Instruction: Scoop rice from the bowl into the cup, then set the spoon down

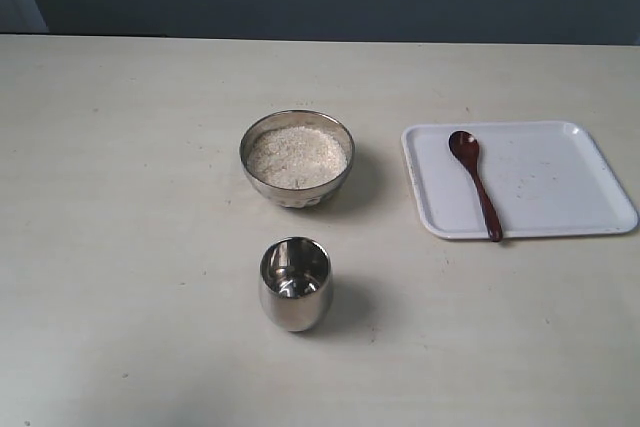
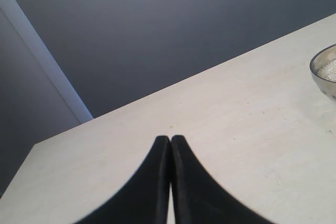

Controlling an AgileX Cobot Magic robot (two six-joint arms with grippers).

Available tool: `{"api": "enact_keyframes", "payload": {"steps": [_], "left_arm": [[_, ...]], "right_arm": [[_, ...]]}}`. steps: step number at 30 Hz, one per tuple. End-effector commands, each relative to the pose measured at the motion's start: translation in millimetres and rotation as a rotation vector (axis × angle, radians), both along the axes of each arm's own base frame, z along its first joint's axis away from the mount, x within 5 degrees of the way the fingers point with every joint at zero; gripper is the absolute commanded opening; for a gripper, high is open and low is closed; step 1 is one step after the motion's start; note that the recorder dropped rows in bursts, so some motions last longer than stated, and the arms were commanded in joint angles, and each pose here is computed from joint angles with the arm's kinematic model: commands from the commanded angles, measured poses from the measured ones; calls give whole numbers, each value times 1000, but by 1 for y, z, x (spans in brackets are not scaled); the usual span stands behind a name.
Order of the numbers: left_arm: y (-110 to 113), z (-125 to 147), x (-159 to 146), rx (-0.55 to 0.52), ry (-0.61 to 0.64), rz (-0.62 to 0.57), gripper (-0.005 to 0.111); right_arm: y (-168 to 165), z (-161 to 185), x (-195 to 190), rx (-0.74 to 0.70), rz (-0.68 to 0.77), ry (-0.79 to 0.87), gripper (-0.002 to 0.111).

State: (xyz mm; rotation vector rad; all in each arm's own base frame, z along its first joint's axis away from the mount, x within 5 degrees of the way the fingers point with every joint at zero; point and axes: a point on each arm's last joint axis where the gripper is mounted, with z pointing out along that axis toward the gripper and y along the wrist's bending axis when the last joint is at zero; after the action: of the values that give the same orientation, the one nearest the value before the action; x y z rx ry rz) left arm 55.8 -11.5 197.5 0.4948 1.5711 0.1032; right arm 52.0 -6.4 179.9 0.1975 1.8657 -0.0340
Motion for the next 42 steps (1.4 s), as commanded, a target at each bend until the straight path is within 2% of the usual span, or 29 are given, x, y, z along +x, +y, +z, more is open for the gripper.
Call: {"api": "enact_keyframes", "payload": {"steps": [1,4,42], "left_arm": [[0,2,-1,-13,-13,-9,0],[0,2,-1,-13,-13,-9,0],[0,2,-1,-12,-13,-9,0]], "right_arm": [[0,0,0,-40,6,-20,-1],[0,0,1,-70,15,-19,-1],[0,1,1,-66,15,-22,-1]]}}
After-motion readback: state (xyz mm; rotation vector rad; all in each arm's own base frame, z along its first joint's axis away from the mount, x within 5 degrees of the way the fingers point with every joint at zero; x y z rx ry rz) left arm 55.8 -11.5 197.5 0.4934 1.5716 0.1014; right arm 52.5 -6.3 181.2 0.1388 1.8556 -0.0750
